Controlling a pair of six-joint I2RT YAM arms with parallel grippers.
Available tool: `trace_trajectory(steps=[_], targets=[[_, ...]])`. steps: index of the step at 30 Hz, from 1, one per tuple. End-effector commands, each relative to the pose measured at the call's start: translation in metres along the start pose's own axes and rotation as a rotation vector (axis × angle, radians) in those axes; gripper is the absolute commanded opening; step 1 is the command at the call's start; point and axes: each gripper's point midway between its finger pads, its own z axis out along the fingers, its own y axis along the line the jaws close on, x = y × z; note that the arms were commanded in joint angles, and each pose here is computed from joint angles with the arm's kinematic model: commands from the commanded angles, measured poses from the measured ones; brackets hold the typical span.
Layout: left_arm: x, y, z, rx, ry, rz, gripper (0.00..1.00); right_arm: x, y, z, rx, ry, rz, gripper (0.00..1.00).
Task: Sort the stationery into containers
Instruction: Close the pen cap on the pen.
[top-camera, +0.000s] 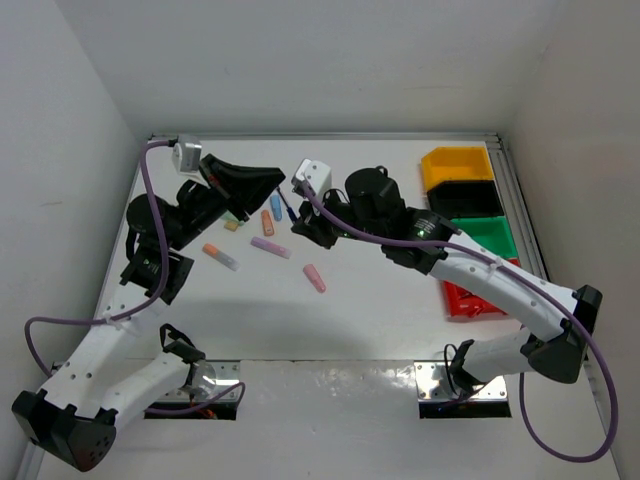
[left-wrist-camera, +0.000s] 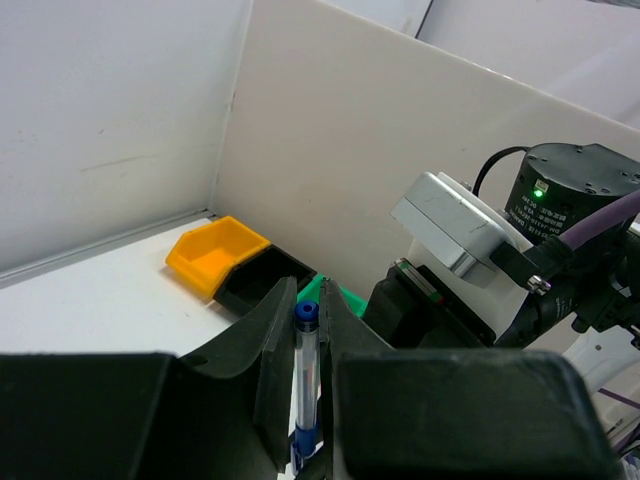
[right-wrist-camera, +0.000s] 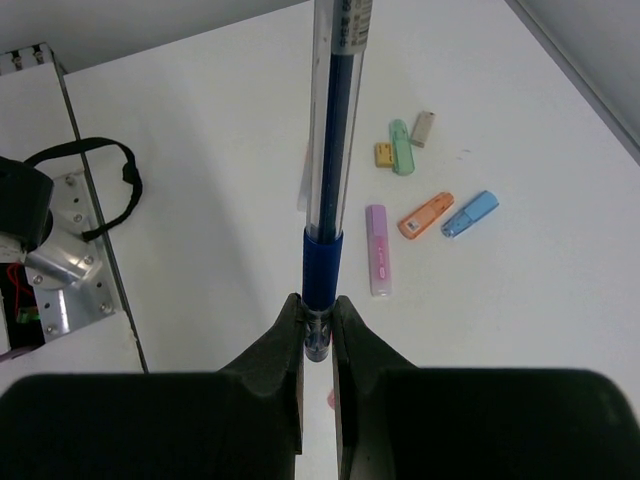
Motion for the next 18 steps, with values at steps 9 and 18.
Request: trace_trajectory(steps=[9, 18], targets=[[0.116, -0.001, -0.026, 0.011, 0.397, -0.267, 0.00, -0.205, -0.012, -0.069, 0.072, -0.668, -0.119, 0.00], [0.099, 0.003, -0.020, -0.002, 0.359, -0.216, 0.00, -0.190, -0.011, -0.067, 0.070, -0.636, -0.114, 0.00]])
